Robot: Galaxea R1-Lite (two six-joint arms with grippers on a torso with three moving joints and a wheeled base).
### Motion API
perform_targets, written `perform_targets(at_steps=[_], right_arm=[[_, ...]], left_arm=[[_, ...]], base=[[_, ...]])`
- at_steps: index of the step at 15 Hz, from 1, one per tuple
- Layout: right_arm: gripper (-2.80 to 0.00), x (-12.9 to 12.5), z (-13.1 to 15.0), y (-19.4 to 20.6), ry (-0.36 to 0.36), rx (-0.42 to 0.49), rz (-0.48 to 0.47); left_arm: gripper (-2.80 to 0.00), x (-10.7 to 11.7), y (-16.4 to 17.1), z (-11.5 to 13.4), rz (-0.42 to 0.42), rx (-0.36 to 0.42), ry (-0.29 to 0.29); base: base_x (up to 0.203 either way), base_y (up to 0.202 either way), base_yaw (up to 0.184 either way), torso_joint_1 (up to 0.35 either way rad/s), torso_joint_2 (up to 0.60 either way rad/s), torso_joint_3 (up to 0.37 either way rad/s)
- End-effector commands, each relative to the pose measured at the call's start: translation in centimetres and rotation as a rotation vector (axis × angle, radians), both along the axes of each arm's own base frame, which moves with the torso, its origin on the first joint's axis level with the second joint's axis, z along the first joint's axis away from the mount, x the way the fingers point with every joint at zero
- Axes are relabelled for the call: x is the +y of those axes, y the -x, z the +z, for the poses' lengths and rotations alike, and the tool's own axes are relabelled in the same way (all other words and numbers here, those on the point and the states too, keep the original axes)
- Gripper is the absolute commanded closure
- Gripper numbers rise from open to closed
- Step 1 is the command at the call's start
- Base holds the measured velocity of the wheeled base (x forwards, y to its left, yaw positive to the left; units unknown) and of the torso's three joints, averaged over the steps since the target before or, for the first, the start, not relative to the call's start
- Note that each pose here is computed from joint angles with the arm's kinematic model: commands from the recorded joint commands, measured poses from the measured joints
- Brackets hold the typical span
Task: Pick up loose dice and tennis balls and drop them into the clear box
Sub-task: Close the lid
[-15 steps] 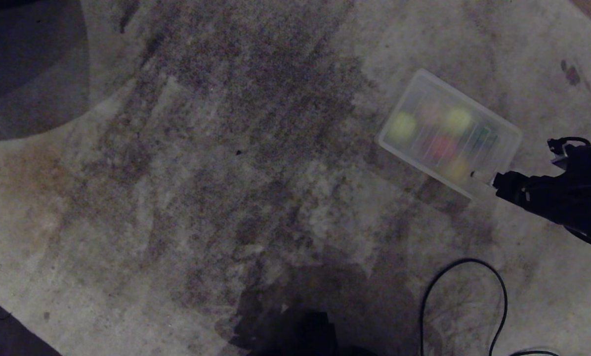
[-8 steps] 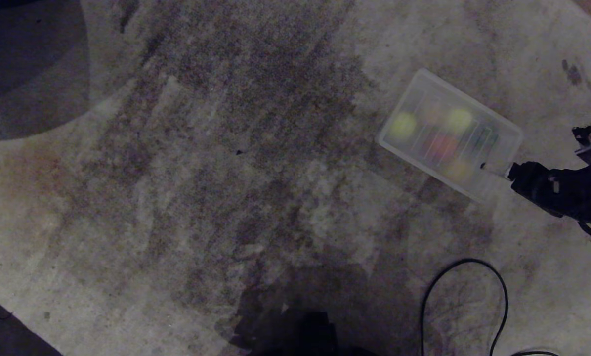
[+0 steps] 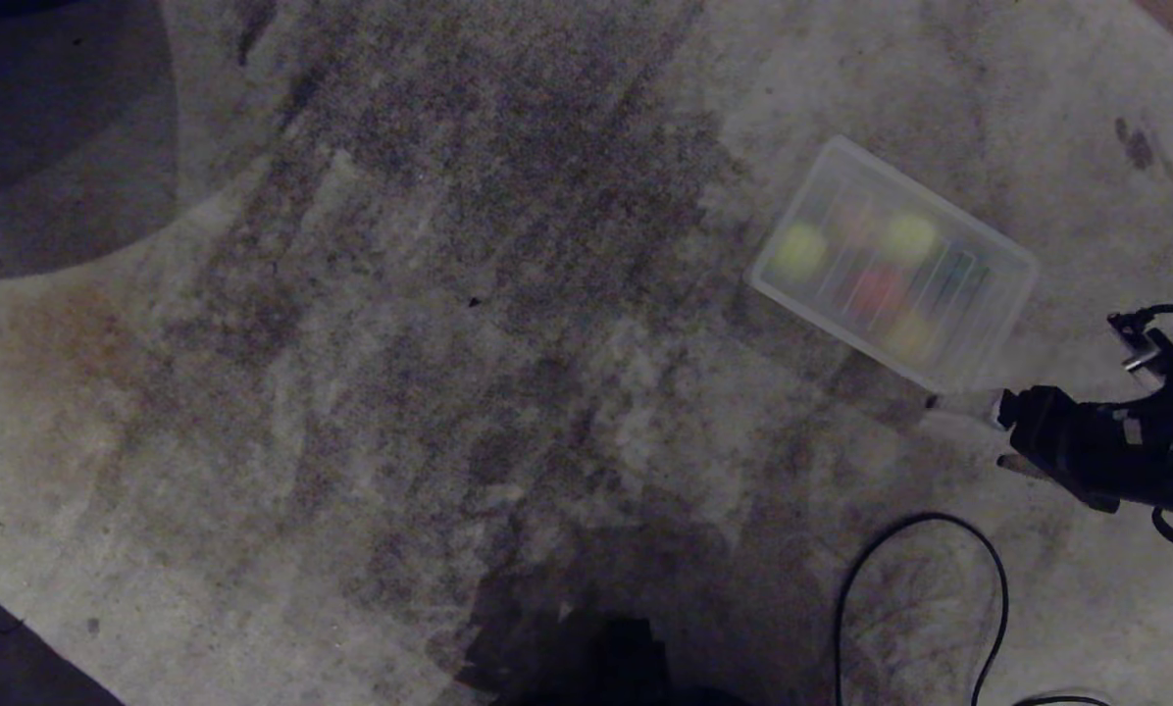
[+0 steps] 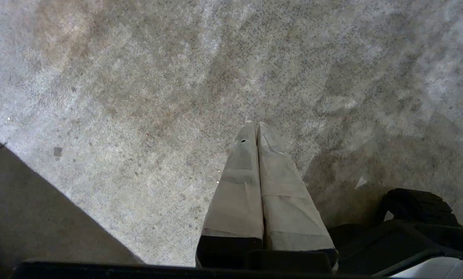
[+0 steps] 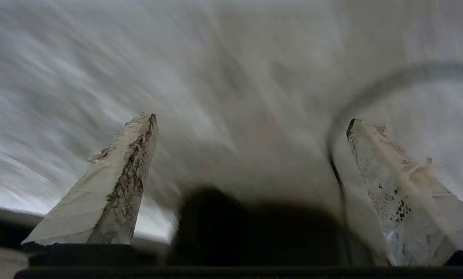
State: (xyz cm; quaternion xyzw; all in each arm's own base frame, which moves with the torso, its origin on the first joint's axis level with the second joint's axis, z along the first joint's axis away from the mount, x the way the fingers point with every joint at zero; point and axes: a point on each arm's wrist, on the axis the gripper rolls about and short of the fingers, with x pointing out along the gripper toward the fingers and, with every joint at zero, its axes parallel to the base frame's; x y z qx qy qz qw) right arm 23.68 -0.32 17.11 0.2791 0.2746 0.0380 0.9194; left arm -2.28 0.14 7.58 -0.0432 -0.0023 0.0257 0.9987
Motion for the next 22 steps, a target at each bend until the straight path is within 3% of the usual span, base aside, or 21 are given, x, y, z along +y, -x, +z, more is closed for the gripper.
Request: perform_targets(at_steps=[1, 4, 10, 14, 22], right_arm=[[-2.80, 0.1, -1.8, -1.1, 0.007, 0.082, 0.012], [-2.80, -0.1, -2.8, -2.7, 0.010, 0.117, 0.008], [-2.80, -1.4, -3.2, -6.2, 0.055, 0.029, -0.097], [-2.80, -1.4, -3.1, -6.0, 0.020, 0.049, -0.102], [-2.80, -1.9, -2.5, -6.4, 0.052, 0.029, -0.112]], left_arm=[[0.00, 0.0, 0.0, 0.0, 0.001, 0.002, 0.001], [0.00, 0.0, 0.0, 0.0, 0.001, 0.002, 0.001], [0.00, 0.0, 0.0, 0.0, 0.001, 0.002, 0.001], [0.00, 0.0, 0.0, 0.0, 0.001, 0.002, 0.001], [0.00, 0.0, 0.0, 0.0, -0.001, 0.002, 0.001]], base=[[0.000, 0.000, 0.000, 0.000, 0.00, 0.000], [0.000, 0.000, 0.000, 0.000, 0.00, 0.000], [0.000, 0.000, 0.000, 0.000, 0.00, 0.000], [0.000, 0.000, 0.000, 0.000, 0.00, 0.000], [0.000, 0.000, 0.000, 0.000, 0.00, 0.000]])
